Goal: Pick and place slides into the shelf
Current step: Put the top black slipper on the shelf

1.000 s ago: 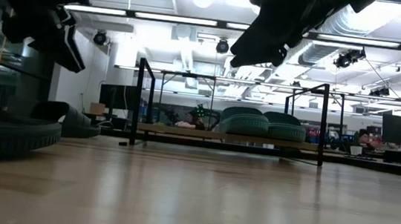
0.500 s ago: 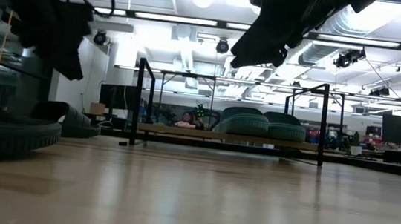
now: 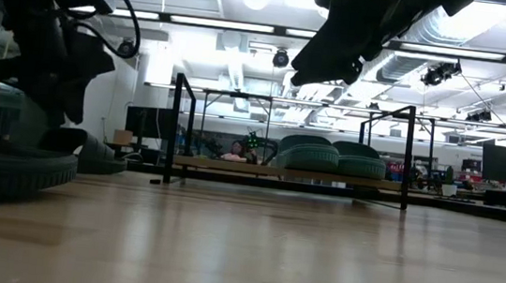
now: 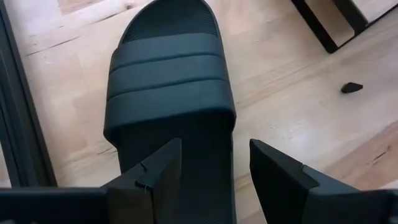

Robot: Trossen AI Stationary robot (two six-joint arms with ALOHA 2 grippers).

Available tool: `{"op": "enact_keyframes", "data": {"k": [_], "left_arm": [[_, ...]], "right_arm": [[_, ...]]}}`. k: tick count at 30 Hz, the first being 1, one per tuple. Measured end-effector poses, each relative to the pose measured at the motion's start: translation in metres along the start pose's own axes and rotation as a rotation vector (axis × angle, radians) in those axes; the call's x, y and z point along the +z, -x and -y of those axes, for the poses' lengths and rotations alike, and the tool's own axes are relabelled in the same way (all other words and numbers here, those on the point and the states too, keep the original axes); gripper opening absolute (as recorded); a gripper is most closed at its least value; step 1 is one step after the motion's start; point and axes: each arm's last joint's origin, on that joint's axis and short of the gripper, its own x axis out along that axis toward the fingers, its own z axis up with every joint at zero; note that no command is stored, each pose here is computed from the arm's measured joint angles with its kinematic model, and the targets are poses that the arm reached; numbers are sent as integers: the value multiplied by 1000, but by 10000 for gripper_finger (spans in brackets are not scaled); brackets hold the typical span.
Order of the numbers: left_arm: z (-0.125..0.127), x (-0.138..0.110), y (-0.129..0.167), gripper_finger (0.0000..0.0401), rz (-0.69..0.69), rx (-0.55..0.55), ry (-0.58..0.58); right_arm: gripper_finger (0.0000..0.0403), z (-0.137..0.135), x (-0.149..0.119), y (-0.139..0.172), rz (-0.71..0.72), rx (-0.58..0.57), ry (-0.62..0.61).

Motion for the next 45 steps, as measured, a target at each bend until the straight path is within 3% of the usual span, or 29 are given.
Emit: {"op": "enact_keyframes", "data": {"k": [13, 24, 32, 45], "left_arm": [[14, 5, -2, 175, 5, -126, 16], [21, 0, -16, 175, -37, -40, -22], [24, 3, -18, 175, 36, -32, -5], [25, 3, -20, 175, 24, -24, -8]], "right_arm": [[193, 1, 0, 0, 1, -1, 8], [193, 1, 0, 0, 1, 0, 23], [193, 1, 0, 0, 1, 0, 23], [193, 1, 0, 0, 1, 0, 23]]}}
